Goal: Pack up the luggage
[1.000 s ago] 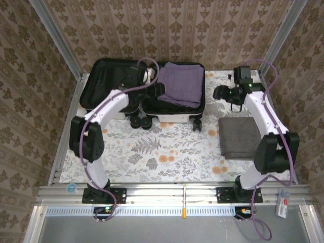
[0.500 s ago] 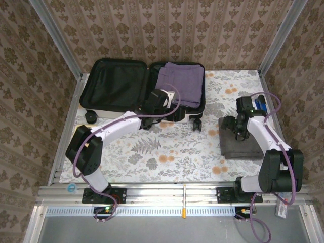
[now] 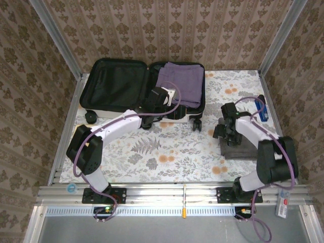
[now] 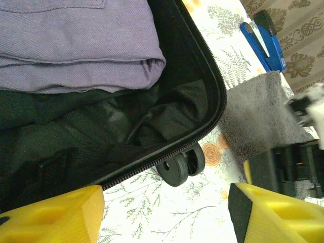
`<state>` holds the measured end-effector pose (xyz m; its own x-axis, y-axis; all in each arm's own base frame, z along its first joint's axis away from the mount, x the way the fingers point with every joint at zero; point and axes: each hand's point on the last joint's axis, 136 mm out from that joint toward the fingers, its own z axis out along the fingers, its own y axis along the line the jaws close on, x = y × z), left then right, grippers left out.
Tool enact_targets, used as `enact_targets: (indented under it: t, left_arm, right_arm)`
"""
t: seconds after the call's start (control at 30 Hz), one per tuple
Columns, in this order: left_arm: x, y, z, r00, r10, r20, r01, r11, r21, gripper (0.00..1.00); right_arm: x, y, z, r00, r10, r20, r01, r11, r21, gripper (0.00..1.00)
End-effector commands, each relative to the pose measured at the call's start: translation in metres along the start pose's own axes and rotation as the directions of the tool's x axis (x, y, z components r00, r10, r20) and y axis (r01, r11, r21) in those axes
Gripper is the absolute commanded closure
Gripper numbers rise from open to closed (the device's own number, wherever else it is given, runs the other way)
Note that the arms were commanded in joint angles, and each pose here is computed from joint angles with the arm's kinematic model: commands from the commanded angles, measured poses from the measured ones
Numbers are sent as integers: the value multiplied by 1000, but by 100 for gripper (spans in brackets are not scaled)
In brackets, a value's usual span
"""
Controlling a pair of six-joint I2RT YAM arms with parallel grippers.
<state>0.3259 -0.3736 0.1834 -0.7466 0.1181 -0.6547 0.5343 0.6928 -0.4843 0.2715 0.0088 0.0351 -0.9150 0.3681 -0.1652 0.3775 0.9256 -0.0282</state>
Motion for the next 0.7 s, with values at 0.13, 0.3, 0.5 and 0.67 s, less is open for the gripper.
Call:
enact_targets:
  t: [0.13, 0.3, 0.5, 0.67]
  left_arm:
    - [-3, 1, -7, 1000, 22, 11, -21, 999, -38, 32]
    - [-4, 2, -13, 999, 25, 22, -24, 999, -46, 33]
    - [-6, 3, -15, 999, 26, 29, -24, 998, -54, 32]
    - [-5, 4, -15, 999, 29, 23, -27, 998, -65, 33]
  right_arm:
    - [2, 14, 23, 993, -32, -110, 31, 999, -7, 28]
    - [12, 23, 28, 982, -84, -170, 74, 995, -63, 50]
    - [31, 36, 20, 972, -140, -186, 110, 981, -161, 72]
    - [47, 59, -5, 965, -220, -139, 178, 948, -263, 85]
